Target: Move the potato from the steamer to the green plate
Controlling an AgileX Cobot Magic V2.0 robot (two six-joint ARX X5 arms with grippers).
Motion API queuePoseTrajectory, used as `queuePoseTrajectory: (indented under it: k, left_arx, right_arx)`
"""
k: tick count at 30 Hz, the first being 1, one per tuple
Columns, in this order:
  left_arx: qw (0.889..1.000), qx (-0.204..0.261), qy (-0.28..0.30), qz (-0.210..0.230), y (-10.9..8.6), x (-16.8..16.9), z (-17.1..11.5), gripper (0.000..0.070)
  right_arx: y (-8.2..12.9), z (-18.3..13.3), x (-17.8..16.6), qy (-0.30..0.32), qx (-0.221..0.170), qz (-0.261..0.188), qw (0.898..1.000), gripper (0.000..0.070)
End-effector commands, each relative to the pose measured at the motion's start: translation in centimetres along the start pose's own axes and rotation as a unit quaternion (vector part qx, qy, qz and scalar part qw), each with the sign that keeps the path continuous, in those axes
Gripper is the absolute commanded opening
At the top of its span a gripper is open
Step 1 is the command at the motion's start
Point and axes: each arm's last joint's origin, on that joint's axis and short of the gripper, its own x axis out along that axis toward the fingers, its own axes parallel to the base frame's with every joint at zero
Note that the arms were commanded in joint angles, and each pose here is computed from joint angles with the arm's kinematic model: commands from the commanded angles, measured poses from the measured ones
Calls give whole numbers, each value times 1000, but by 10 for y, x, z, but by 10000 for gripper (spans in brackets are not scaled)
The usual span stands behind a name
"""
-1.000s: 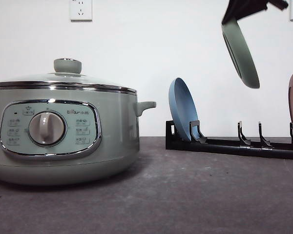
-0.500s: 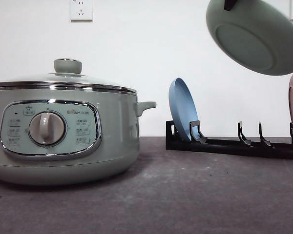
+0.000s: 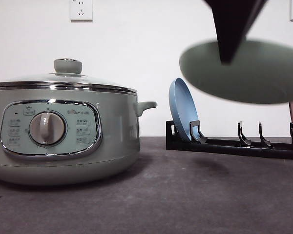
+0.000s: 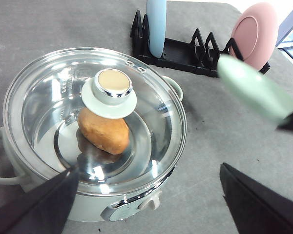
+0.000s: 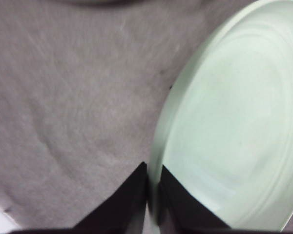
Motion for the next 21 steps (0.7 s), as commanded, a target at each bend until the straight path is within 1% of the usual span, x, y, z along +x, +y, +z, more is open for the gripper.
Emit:
queuePoseTrajectory:
  k: [1, 5, 11, 13, 19, 21]
  left_arx:
    - [1000, 12, -13, -3, -2, -4, 6, 592]
    - [1000, 12, -13, -3, -2, -4, 6, 592]
    - [1000, 12, -13, -3, -2, -4, 6, 592]
    - [1000, 12, -13, -3, -2, -4, 6, 592]
    - [1000, 12, -13, -3, -2, -4, 6, 592]
    - [1000, 12, -13, -3, -2, -4, 6, 592]
  right_arx:
    - [9, 1, 8, -4, 4, -5, 1000, 6]
    - [29, -8, 34, 3, -8, 0, 1000, 6]
    - [48, -15, 69, 15, -18, -1, 1000, 5]
    - [53, -16, 80, 23, -24, -8, 999, 6]
    - [71, -17, 108, 66, -43, -7, 997, 6]
    - [79, -16, 114, 71, -52, -5, 996, 6]
